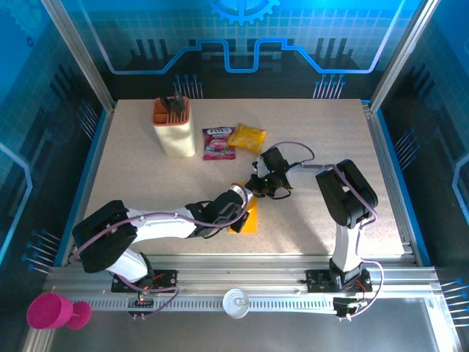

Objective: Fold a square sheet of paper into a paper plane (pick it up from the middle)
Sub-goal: Fold the triangle a second time at the center of the table.

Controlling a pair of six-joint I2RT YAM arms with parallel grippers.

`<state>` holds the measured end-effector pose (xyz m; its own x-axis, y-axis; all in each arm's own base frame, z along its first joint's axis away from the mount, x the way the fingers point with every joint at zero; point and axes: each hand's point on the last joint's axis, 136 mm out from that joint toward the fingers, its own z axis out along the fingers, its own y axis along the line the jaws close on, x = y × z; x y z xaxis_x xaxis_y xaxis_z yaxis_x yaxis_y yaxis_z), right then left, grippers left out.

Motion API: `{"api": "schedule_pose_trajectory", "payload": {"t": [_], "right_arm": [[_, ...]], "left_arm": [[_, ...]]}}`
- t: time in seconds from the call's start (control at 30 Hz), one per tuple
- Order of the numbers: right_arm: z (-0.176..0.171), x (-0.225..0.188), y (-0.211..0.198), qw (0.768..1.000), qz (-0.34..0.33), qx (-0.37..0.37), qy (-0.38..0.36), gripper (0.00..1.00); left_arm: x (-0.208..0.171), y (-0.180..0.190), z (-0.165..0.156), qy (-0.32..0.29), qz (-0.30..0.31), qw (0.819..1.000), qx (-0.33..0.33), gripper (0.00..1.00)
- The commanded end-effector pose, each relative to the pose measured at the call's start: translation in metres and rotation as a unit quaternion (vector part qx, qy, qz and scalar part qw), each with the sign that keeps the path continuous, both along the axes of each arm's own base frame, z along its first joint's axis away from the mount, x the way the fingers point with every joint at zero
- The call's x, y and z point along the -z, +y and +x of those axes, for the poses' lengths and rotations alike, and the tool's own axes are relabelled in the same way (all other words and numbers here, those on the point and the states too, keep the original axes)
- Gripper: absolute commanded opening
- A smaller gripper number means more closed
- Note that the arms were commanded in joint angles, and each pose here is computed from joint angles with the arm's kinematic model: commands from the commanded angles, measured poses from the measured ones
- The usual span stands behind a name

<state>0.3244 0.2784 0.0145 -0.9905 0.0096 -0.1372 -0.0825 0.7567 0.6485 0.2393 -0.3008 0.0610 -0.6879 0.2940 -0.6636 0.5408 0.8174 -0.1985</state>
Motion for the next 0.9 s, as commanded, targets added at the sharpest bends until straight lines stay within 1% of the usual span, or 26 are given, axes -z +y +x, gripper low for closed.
{"api": "schedule_pose_trajectory", "payload": {"t": [0.0,0.63,0.87], "right_arm": [[-0.002,0.016,-0.005,1.000,-0.020,-0.002,0.008,0.00],[-0.008,0.031,-0.012,0.999,-0.031,0.004,0.021,0.00],[-0.008,0.034,-0.015,0.999,-0.032,0.007,0.024,0.00]], "left_arm": [[0.000,0.003,0.004,0.001,0.005,1.000,0.006,0.00],[0.016,0.023,0.031,-0.014,0.057,0.998,-0.026,0.00],[0.015,0.022,0.039,-0.021,0.065,0.997,-0.028,0.00]]}}
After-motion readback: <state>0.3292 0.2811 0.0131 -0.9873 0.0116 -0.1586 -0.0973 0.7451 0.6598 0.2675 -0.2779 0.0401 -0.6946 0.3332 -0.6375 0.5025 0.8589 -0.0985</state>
